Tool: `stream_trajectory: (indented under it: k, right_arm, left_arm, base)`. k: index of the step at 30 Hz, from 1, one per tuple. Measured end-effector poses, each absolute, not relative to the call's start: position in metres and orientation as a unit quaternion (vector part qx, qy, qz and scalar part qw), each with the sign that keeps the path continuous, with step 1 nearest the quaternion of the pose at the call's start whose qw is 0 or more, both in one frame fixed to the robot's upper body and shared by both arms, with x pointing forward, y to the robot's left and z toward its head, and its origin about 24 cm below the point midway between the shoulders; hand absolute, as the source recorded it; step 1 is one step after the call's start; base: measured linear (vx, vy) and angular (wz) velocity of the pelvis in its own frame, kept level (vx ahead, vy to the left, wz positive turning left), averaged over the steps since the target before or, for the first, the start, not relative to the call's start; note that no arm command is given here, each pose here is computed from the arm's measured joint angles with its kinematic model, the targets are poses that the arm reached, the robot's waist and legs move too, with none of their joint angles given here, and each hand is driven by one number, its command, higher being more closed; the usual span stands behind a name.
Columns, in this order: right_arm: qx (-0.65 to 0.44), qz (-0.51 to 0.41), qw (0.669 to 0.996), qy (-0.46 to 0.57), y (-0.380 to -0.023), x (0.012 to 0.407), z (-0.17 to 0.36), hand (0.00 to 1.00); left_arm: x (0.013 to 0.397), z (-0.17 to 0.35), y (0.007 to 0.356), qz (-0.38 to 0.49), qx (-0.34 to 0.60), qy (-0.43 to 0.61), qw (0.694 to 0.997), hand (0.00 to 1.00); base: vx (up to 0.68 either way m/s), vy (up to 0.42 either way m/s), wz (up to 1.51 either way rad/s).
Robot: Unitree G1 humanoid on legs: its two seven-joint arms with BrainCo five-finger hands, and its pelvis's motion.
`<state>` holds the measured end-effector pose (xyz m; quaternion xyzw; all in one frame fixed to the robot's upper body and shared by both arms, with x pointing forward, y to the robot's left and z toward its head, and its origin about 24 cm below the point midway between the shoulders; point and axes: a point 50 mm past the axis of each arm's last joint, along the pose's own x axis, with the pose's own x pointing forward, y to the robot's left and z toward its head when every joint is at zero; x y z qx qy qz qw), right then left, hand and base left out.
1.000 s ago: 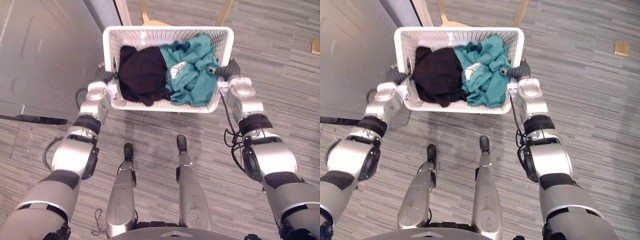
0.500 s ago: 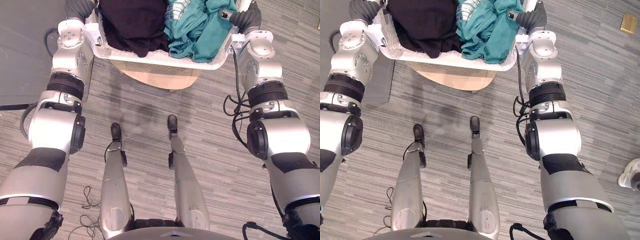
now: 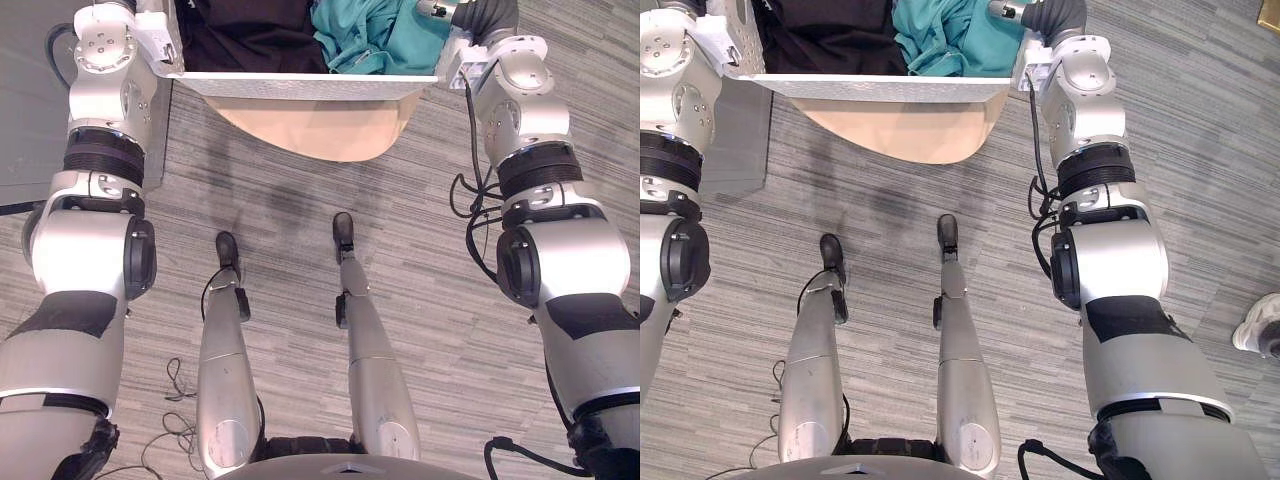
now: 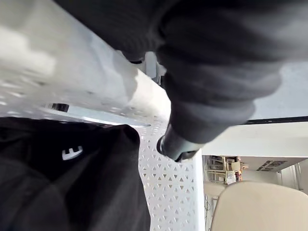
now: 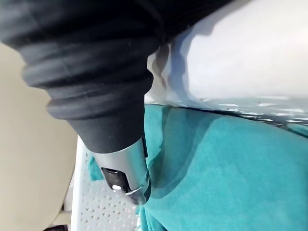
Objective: Pick up the laundry basket with both hands and put the clothes into the washing machine.
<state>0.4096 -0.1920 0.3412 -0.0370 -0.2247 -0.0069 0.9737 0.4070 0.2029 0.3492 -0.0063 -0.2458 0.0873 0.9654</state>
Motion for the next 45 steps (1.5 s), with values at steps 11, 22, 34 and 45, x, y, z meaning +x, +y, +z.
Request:
stream_trajectory:
  k: [11, 22, 34, 45]
  right_arm:
    - [-0.079, 0.048, 0.962, -0.258, -0.168, 0.400, 0.339, 0.00]
    - [-0.117, 0.073, 0.929, -0.344, -0.194, 0.320, 0.267, 0.00]
    - [-0.131, -0.078, 0.964, -0.219, -0.282, 0.261, 0.173, 0.00]
    - [-0.086, -0.179, 0.980, -0.003, -0.308, 0.170, 0.057, 0.00]
  left_arm:
    - [0.392, 0.349, 0.225, 0.120, -0.007, -0.286, 0.951, 0.00]
    - [0.347, 0.352, 0.200, 0.081, 0.069, -0.425, 0.899, 0.00]
    - [0.339, 0.243, 0.153, -0.027, 0.043, -0.334, 0.941, 0.00]
    - [0.276, 0.102, 0.193, 0.079, -0.065, -0.151, 0.983, 0.00]
  base:
    - [-0.02, -0.013, -0.07]
    - [0.02, -0.006, 0.06]
    - [0.06, 0.006, 0.13]
    - [0.09, -0.022, 0.02]
